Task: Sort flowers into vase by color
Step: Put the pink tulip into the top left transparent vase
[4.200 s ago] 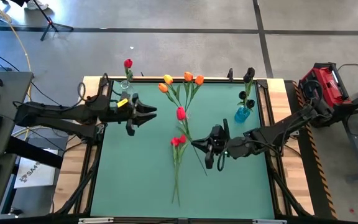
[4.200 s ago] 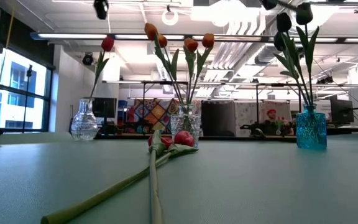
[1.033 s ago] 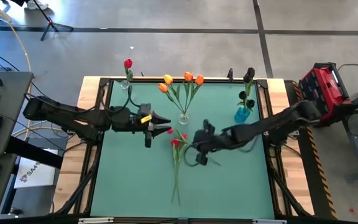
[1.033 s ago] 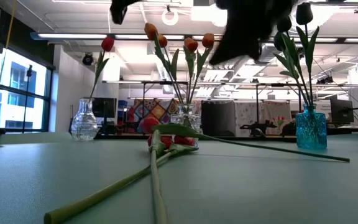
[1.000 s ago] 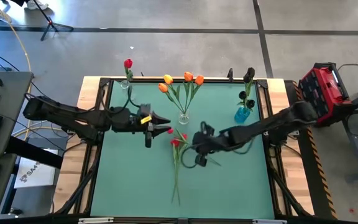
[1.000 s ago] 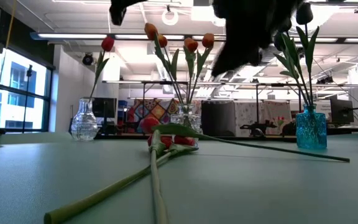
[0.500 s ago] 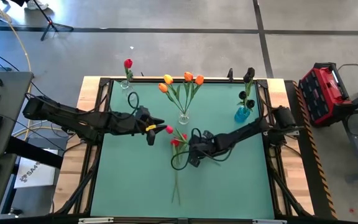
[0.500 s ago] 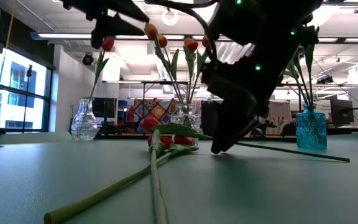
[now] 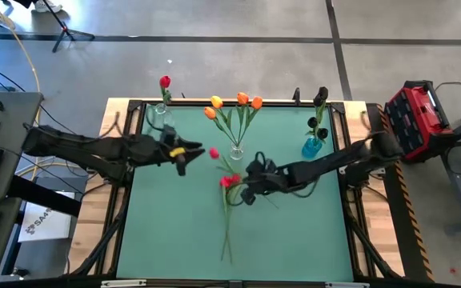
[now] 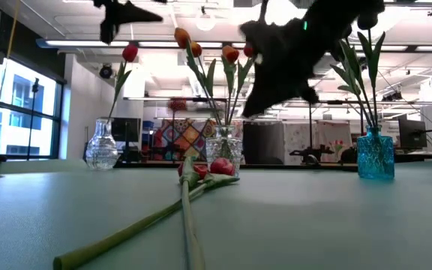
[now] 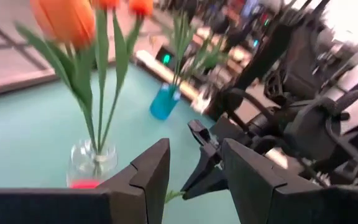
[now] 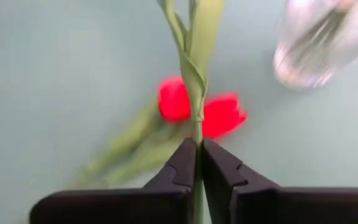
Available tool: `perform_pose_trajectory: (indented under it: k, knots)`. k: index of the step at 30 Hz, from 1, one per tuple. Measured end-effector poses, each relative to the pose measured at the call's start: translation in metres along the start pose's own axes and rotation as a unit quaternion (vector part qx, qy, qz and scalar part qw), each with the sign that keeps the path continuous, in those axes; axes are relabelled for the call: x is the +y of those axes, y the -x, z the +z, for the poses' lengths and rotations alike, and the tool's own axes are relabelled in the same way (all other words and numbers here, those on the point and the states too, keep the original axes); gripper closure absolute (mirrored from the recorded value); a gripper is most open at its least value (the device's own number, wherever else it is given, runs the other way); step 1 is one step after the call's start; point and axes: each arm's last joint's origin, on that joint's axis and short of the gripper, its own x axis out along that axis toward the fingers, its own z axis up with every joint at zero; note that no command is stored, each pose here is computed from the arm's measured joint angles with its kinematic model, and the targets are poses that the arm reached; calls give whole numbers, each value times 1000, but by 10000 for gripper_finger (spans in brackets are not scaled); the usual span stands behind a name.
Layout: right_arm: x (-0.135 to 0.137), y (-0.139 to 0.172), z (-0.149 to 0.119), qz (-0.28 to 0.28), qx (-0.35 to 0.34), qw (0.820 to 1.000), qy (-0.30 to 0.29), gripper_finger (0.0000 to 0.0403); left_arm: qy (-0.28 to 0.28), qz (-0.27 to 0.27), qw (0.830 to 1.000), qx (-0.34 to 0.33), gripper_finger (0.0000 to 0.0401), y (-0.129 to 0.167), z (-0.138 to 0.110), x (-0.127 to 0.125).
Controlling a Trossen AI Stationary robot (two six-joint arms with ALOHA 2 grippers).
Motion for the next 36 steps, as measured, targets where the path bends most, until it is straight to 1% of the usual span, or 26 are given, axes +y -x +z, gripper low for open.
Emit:
perform_pose_trajectory:
  k: [5, 9, 12, 14, 16, 19, 23, 25, 28, 33, 36]
  knots:
    - [-3, 45, 29, 15, -102, 995, -12, 400, 1, 2, 999, -39, 266, 24, 16, 6]
    - [2, 79, 52, 59, -202, 978, 10, 401, 3, -1, 999, -48, 266, 24, 18, 5]
    - [6, 94, 64, 93, -256, 961, 46, 402, 3, -33, 998, -62, 266, 17, 20, -1]
    - [9, 99, 68, 118, -277, 951, 63, 402, -11, -64, 995, -81, 266, 12, 23, -7]
    - [11, 101, 71, 143, -287, 944, 77, 402, -33, -98, 988, -112, 266, 7, 27, -14]
    - [12, 102, 74, 164, -293, 938, 84, 402, -75, -137, 977, -146, 266, 2, 31, -21]
    - [13, 104, 77, 198, -301, 929, 87, 402, -110, -174, 965, -164, 266, -4, 31, -27]
    - [14, 104, 77, 205, -299, 928, 89, 403, -121, -188, 959, -174, 266, -6, 31, -29]
    - [14, 104, 77, 206, -296, 928, 91, 403, -120, -205, 952, -192, 266, -9, 33, -31]
    - [14, 104, 76, 213, -293, 927, 92, 403, -112, -216, 950, -197, 267, -15, 34, -30]
    - [14, 104, 77, 213, -294, 927, 92, 403, -111, -225, 948, -194, 274, -18, 33, -30]
